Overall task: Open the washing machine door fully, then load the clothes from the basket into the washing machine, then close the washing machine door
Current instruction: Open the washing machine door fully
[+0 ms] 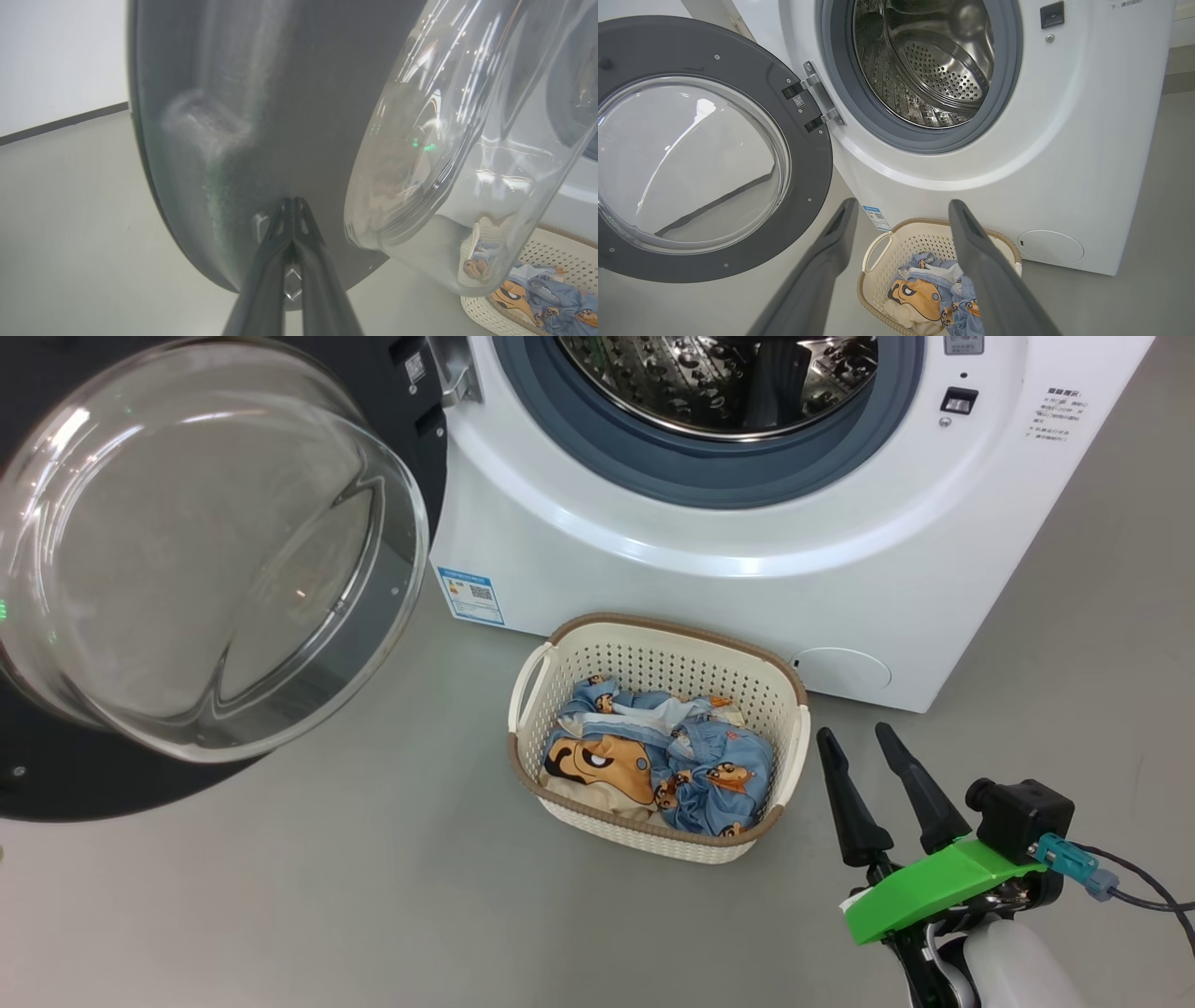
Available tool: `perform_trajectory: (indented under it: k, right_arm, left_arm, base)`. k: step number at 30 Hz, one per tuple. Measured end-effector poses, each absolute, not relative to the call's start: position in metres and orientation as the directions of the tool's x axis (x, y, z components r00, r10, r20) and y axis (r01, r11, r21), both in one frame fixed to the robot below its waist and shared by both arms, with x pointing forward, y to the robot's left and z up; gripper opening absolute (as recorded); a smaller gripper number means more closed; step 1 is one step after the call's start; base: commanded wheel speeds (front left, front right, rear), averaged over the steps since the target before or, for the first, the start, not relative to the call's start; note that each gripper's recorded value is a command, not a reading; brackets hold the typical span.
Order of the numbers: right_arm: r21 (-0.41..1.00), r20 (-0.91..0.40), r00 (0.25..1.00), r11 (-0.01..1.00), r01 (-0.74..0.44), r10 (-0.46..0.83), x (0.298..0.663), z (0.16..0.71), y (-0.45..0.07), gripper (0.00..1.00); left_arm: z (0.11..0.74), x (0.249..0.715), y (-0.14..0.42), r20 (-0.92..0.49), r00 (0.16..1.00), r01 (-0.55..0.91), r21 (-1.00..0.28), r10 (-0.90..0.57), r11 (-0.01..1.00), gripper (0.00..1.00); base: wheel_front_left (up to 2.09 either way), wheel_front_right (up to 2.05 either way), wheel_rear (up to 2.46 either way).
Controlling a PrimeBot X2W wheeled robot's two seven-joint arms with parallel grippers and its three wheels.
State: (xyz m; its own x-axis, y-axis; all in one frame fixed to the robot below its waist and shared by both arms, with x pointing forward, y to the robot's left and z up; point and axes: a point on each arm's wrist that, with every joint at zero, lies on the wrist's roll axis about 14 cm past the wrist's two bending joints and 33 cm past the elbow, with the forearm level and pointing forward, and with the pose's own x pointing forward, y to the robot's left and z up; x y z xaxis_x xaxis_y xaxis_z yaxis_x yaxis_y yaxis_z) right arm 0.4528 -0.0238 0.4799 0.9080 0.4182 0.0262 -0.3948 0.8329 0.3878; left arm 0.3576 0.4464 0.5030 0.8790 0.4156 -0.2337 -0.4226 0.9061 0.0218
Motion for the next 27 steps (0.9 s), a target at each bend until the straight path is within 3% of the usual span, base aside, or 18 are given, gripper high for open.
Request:
perform_trajectory:
  k: [20,21,23,26,27]
  right_arm:
    - [0.374,0.057,0.906,0.832,-0.409,0.420,0.448,0.495,-0.023,1.00]
    - [0.373,0.059,0.906,0.832,-0.410,0.420,0.447,0.496,-0.023,1.00]
    - [0.371,0.061,0.906,0.833,-0.411,0.419,0.447,0.497,-0.024,1.00]
    - [0.365,0.064,0.907,0.836,-0.409,0.415,0.446,0.499,-0.026,1.00]
    - [0.364,0.065,0.908,0.838,-0.407,0.413,0.446,0.499,-0.027,1.00]
  left_arm:
    - [0.509,0.356,0.424,-0.157,0.922,-0.363,-0.026,0.355,0.931,0.00]
    - [0.507,0.354,0.423,-0.156,0.923,-0.360,-0.029,0.352,0.932,0.06]
    - [0.504,0.353,0.419,-0.154,0.926,-0.354,-0.042,0.344,0.934,0.32]
    - [0.501,0.352,0.410,-0.147,0.935,-0.334,-0.059,0.323,0.941,0.47]
    - [0.501,0.353,0.407,-0.144,0.938,-0.325,-0.064,0.314,0.943,0.62]
  base:
    - [0.00,0.00,0.00]
    - [0.00,0.00,0.00]
    - [0.00,0.00,0.00]
    - [0.00,0.00,0.00]
    - [0.00,0.00,0.00]
